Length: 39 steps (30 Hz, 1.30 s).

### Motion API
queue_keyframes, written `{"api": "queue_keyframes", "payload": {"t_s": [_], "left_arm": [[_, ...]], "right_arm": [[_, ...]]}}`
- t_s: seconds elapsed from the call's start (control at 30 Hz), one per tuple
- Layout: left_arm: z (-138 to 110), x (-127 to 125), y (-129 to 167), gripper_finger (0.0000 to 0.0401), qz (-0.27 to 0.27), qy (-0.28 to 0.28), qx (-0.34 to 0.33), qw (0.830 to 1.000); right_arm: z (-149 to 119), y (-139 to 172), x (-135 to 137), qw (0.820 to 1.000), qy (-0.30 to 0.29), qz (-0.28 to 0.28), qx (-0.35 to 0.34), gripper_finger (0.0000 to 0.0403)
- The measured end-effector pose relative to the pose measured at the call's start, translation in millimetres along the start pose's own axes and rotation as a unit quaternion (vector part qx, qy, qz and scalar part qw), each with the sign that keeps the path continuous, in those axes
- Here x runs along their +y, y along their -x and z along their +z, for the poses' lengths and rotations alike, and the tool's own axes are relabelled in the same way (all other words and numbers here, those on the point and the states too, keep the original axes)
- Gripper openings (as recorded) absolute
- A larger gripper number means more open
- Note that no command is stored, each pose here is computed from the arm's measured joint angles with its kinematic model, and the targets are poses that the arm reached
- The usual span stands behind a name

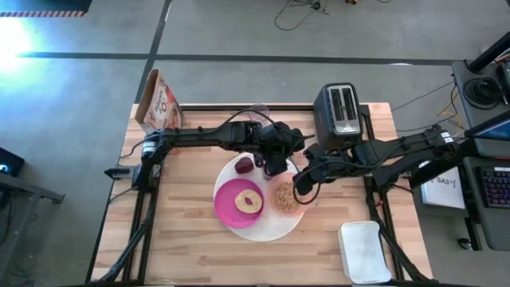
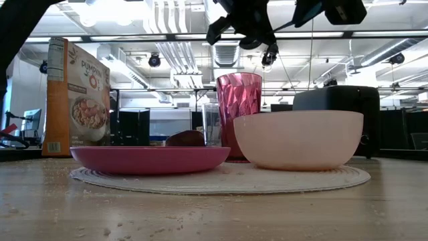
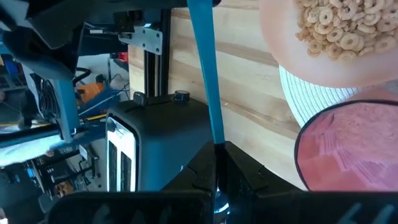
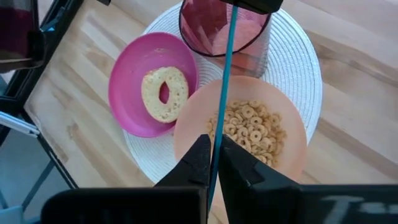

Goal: Arrange a breakfast setting
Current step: Put the blue spoon to the right of the white tablemat

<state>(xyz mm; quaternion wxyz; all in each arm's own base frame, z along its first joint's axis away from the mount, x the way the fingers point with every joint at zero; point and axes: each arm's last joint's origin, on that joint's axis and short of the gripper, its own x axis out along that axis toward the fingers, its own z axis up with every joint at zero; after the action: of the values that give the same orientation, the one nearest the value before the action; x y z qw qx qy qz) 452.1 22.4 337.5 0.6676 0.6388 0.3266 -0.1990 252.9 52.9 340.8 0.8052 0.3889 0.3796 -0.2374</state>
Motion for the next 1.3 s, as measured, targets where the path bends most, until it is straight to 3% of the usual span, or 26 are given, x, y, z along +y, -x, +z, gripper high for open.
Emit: {"api": "queue_keyframes", "payload": {"t_s": [0.33,0.73,0.93,1.3], "left_arm": [[2,3,0,0.0029,0.015,0.106,0.002,0.994],[3,5,1,0.0133,0.028,0.172,0.003,0.985],[3,5,0,0.0158,0.027,0.201,0.003,0.979],[2,2,0,0.016,0.02,0.261,0.019,0.965]], "right_arm": [[0,0,0,1.0,0.003,0.0,0.003,0.0009],[3,0,-1,1.0,-0.008,0.003,0.001,0.0008],[9,-1,-17,0.998,-0.02,-0.055,0.012,0.0008],[26,22,-54,0.99,-0.055,-0.13,0.014,0.0008]]}}
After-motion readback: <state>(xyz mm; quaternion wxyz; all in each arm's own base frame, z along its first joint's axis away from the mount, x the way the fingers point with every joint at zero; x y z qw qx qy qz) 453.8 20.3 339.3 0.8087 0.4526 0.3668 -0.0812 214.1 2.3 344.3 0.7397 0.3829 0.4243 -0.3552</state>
